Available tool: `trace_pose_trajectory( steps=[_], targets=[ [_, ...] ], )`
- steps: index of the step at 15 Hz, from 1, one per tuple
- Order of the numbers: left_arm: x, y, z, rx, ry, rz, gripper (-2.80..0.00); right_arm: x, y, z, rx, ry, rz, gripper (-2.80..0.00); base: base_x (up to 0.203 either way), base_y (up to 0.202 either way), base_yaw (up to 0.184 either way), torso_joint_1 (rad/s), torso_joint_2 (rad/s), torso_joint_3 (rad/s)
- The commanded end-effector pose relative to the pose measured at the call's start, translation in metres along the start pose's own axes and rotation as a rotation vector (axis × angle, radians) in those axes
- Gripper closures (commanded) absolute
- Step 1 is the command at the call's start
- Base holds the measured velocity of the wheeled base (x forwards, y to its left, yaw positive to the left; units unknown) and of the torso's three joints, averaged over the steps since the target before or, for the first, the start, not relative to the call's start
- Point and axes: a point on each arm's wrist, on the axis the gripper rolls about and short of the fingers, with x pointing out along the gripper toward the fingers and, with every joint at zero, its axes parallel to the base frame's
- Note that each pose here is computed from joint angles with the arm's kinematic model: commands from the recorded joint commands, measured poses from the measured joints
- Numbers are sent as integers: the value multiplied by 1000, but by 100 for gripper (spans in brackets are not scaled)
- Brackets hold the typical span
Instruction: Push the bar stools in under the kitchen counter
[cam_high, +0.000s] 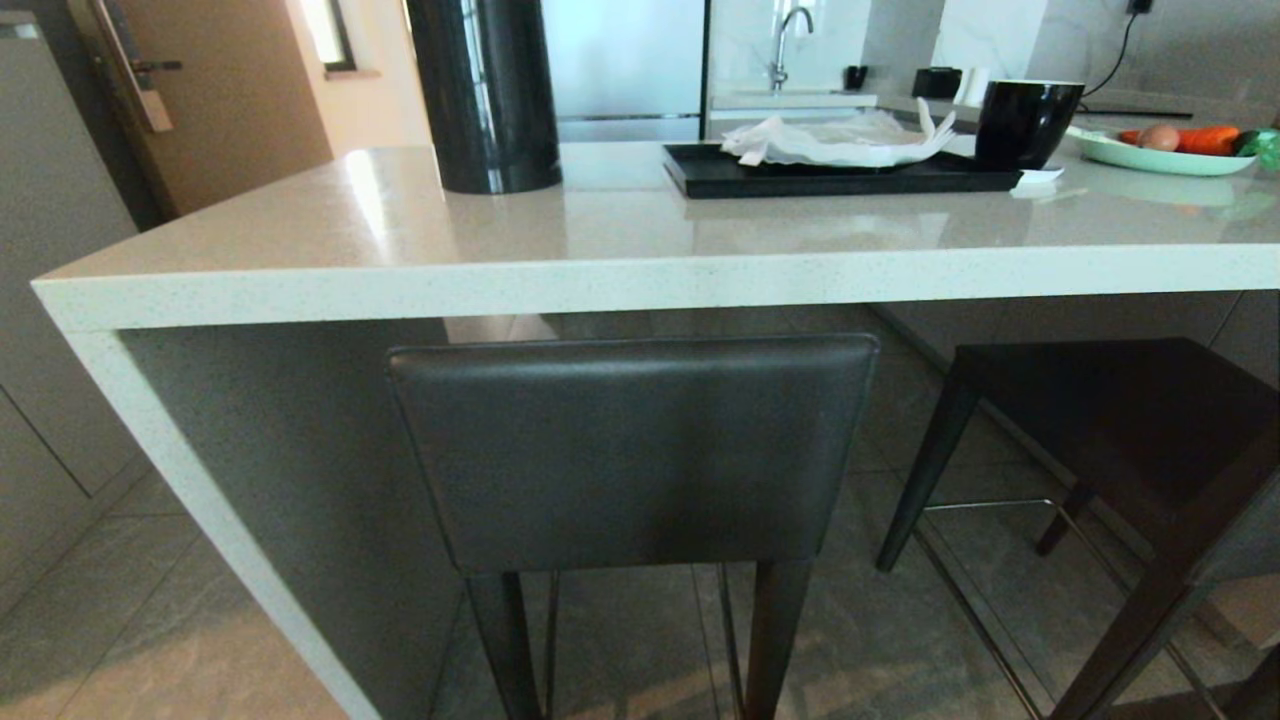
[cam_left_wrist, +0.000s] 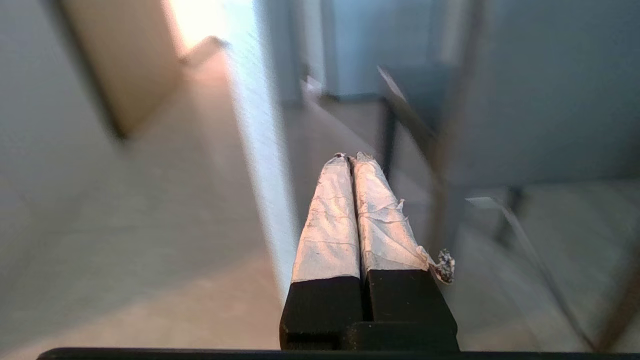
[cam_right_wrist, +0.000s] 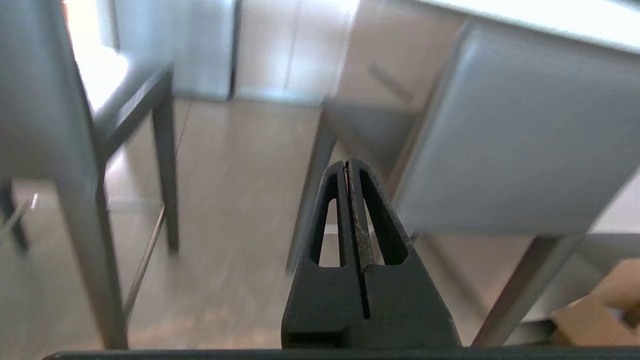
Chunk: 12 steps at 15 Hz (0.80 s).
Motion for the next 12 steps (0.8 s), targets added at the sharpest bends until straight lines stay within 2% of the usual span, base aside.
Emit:
trace_pose_trajectory(
  steps=[1, 3, 5, 8, 9, 11, 12],
  targets=[
    [-2, -1, -4, -28, 4, -12, 0, 0, 8, -27, -3, 50, 28, 0, 0, 0, 0, 0, 0, 0],
    [-3, -1, -9, -22, 84, -16, 0, 0, 13, -36, 29, 96, 168, 0, 0, 0, 0, 0, 0, 0],
    [-4, -2, -24, 28, 200, -22, 0, -2, 15, -41, 91, 165, 198, 0, 0, 0, 0, 0, 0, 0],
    [-3, -2, -23, 20, 181, -18, 0, -1, 13, -41, 229, 172, 128, 0, 0, 0, 0, 0, 0, 0],
    [-3, -2, -23, 19, 180, -25, 0, -1, 13, -41, 249, 172, 116, 0, 0, 0, 0, 0, 0, 0],
    [-4, -2, -23, 18, 189, -50, 0, -1, 13, -41, 243, 175, 119, 0, 0, 0, 0, 0, 0, 0],
    [-4, -2, -23, 16, 182, -44, 0, -1, 13, -41, 215, 173, 125, 0, 0, 0, 0, 0, 0, 0]
  ],
)
